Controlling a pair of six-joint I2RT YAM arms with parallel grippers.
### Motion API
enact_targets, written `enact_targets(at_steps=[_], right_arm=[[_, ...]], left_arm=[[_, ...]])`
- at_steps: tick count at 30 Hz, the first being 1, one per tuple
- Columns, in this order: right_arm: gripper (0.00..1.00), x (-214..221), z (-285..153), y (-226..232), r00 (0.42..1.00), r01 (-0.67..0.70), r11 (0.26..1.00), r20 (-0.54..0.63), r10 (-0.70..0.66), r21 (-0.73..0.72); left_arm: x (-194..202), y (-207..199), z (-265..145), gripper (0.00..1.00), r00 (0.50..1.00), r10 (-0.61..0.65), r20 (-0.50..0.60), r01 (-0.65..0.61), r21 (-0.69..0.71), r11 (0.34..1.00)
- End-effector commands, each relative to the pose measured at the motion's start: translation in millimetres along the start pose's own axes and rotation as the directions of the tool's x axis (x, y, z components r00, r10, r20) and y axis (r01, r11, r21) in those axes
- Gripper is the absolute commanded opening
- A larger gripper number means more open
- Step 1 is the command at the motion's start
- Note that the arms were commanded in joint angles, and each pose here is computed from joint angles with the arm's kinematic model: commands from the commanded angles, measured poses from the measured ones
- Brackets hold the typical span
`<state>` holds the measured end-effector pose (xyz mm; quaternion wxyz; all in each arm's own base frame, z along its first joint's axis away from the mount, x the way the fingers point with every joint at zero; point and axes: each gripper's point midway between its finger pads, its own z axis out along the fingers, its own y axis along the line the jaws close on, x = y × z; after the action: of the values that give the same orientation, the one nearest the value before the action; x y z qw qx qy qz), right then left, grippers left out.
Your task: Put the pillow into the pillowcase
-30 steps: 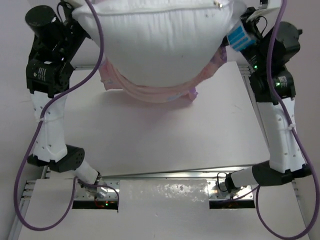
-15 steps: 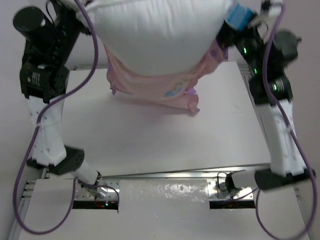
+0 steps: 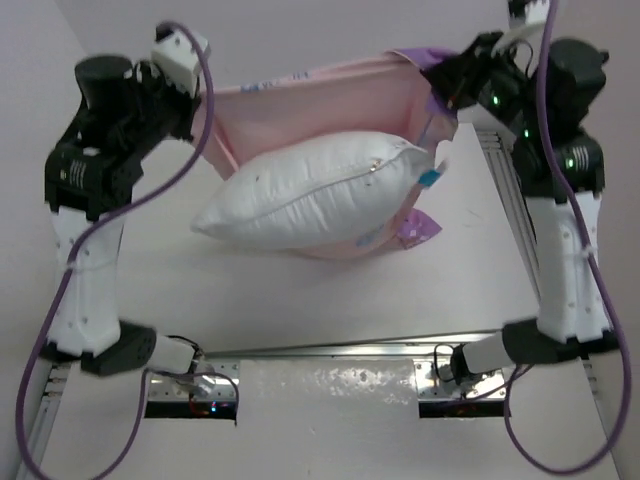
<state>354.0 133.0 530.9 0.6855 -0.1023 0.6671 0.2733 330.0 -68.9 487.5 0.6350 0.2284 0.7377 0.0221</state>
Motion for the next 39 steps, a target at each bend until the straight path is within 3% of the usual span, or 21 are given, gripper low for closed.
enact_targets(at_steps=[1,2,4,8,9,11,12,14,15,17,19,20,21,25,28,29,31,32,33,36,39], right_arm=[[0.0,-179.3,-48.3,16.7,0.887,0.138,0.983,0.426,-0.178,0.124],[0.0,-171.2,-49.9,16.0,0.901,0.138,0.983,0.397,-0.177,0.125],[0.0,-40.9,-8.2,-40.0,0.972,-0.022,0.989,0.234,-0.014,0.149],[0.0,-187.3,-29.4,-15.6,0.894,0.005,0.999,0.447,-0.025,0.044],[0.0,-227.6,-73.0,29.8,0.824,0.078,0.997,0.564,-0.056,-0.015],[0.0,-200.8,-84.5,22.8,0.8,0.127,0.991,0.588,-0.123,0.034],[0.0,-57.3,-24.4,-68.1,0.906,-0.118,0.989,0.418,0.071,0.088],[0.0,-44.8,-19.4,-85.0,0.94,-0.217,0.972,0.287,0.185,0.086],[0.0,-166.1,-63.0,-12.5,0.891,0.008,1.0,0.453,-0.014,0.015],[0.0,-204.6,-72.4,1.3,0.87,0.042,0.998,0.491,-0.055,0.037],[0.0,-149.4,-50.2,-27.4,0.938,-0.023,0.998,0.346,-0.001,0.066],[0.0,-161.2,-76.4,1.7,0.861,0.063,0.998,0.506,-0.048,-0.013],[0.0,-54.4,-28.3,-77.4,0.892,-0.247,0.969,0.394,0.22,0.019],[0.0,-194.2,-77.4,-23.0,0.905,-0.007,0.997,0.425,-0.027,0.078],[0.0,-58.1,-33.2,-59.5,0.99,-0.124,0.985,0.076,0.115,0.117],[0.0,15.5,-3.3,-106.8,0.974,-0.205,0.975,0.12,0.193,0.092],[0.0,-50.1,-30.2,-85.4,0.936,-0.272,0.962,0.233,0.263,0.007],[0.0,-162.4,-75.7,-11.1,0.919,-0.042,0.999,0.392,0.047,-0.022],[0.0,-160.6,-60.0,-35.6,0.937,-0.008,0.999,0.348,-0.012,0.053],[0.0,-52.3,-34.2,-76.8,0.948,-0.255,0.966,0.204,0.244,0.032],[0.0,-186.7,-90.7,-2.0,0.874,0.058,0.994,0.485,-0.008,-0.088]], left_arm=[[-159.4,124.6,-100.5,0.0,0.896,0.129,0.424,0.112,-0.498,0.86],[-153.2,120.1,-121.6,0.0,0.903,0.114,0.413,0.116,-0.49,0.864],[-14.1,85.8,-8.5,0.0,0.997,0.06,-0.05,-0.074,-0.369,0.926],[-158.1,142.6,-93.0,0.0,0.907,0.231,0.353,0.033,-0.605,0.795],[-195.0,153.3,-177.1,0.0,0.819,0.278,0.502,0.159,-0.664,0.73],[-137.0,137.5,-160.6,0.0,0.916,0.23,0.33,0.04,-0.644,0.764],[-4.0,108.7,-38.3,0.0,0.976,0.209,-0.057,-0.207,-0.532,0.821],[3.3,110.6,-34.0,0.0,0.973,0.211,-0.099,-0.231,-0.533,0.814],[-110.4,140.8,-128.2,0.0,0.949,0.254,0.188,-0.068,-0.664,0.744],[-172.8,154.7,-191.4,0.0,0.873,0.275,0.403,0.104,-0.704,0.702],[-106.8,124.4,-151.4,0.0,0.963,0.162,0.216,-0.007,-0.58,0.814],[41.8,78.4,-24.4,0.0,0.972,0.122,-0.203,-0.191,-0.367,0.91],[74.7,71.9,-15.5,0.0,0.96,0.137,-0.243,-0.221,-0.369,0.903],[-121.2,139.7,-114.5,0.0,0.962,0.179,0.206,-0.015,-0.614,0.789],[-43.6,92.1,-94.7,0.0,0.985,0.061,0.162,0.023,-0.47,0.882],[72.5,60.5,-25.4,0.0,0.993,0.05,-0.108,-0.088,-0.392,0.916],[-54.3,101.1,-86.9,0.0,0.988,0.092,0.123,-0.021,-0.484,0.875],[-100.8,118.6,-116.0,0.0,0.968,0.122,0.218,0.015,-0.536,0.844],[-130.2,129.7,-144.7,0.0,0.942,0.144,0.303,0.061,-0.578,0.814],[-47.1,107.0,-68.6,0.0,0.999,0.036,0.009,-0.027,-0.479,0.877],[-116.7,138.3,-119.0,0.0,0.942,0.209,0.264,0.01,-0.642,0.766]])
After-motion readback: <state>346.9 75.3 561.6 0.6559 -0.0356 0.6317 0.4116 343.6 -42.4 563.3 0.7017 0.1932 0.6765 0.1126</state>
